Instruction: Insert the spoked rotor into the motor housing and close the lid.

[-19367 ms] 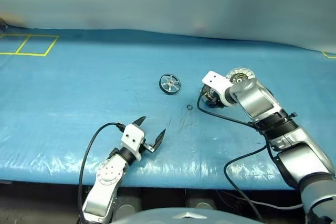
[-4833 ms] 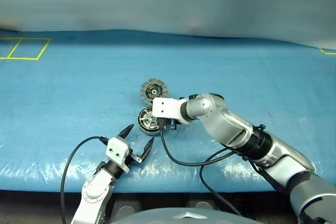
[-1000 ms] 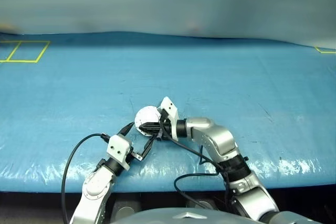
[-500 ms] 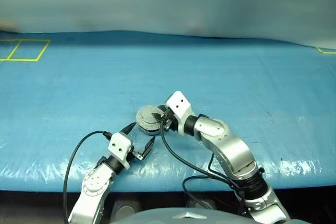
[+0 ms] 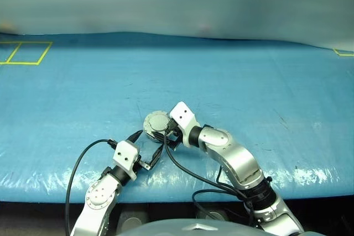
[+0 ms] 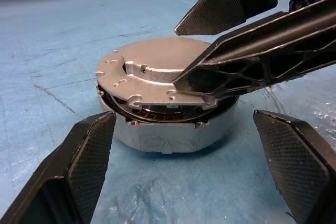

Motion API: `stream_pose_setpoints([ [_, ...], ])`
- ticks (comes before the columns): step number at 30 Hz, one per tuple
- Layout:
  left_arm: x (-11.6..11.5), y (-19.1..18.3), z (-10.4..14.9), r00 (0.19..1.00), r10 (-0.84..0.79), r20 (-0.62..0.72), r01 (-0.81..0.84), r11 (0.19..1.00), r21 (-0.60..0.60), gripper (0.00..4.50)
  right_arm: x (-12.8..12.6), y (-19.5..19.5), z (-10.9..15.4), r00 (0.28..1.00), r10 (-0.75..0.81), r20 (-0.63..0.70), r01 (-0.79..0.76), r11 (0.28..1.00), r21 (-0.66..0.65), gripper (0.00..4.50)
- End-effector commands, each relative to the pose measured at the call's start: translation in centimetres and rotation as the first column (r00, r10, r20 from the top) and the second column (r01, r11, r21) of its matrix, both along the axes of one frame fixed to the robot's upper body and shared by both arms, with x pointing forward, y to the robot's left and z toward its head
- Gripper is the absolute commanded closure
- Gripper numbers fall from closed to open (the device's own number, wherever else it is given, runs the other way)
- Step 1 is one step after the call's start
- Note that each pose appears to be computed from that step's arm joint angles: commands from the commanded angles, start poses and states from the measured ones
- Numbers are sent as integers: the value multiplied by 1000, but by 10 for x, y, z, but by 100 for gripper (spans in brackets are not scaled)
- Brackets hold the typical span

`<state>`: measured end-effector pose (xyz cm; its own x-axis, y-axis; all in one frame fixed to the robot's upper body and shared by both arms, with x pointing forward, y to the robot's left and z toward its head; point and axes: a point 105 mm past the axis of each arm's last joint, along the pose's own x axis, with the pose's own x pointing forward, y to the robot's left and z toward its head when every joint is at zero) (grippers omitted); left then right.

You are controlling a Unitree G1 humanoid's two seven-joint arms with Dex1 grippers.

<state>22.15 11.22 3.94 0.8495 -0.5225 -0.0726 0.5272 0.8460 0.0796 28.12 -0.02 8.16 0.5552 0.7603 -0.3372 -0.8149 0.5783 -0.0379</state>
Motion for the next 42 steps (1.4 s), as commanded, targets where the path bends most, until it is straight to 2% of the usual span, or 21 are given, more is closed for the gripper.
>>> stream_pose_setpoints([
  [1,-1,-1,15,997,12,71,-11,1000,-17,0,5,9,11,999,8,50,-10,999,37,1],
  [2,-2,0,13,997,19,71,-18,1000,-18,0,6,9,11,999,6,50,-8,999,40,1],
  [5,-6,3,10,997,36,66,-34,999,-19,0,8,10,8,999,-8,47,6,999,48,59],
  [6,-6,4,9,997,38,65,-37,999,-18,0,8,11,8,999,-10,47,7,999,48,97],
  [8,-7,4,7,997,42,64,-41,999,-17,0,8,11,6,999,-9,49,7,999,48,147],
  [16,-7,5,5,997,44,62,-43,999,-16,0,7,11,2,997,-20,76,19,1000,19,147],
  [22,-6,5,3,997,40,64,-39,999,-13,0,10,6,-6,993,-21,116,30,997,-72,147],
  [37,-4,3,1,998,22,55,-22,1000,0,0,16,-10,-21,997,-32,72,45,981,-190,147],
  [40,-2,2,3,998,32,47,-32,999,-16,0,15,-9,-23,998,-37,58,47,982,-182,147],
  [42,6,9,18,994,95,53,-88,989,-118,0,13,-7,-22,998,-34,55,43,984,-173,147],
])
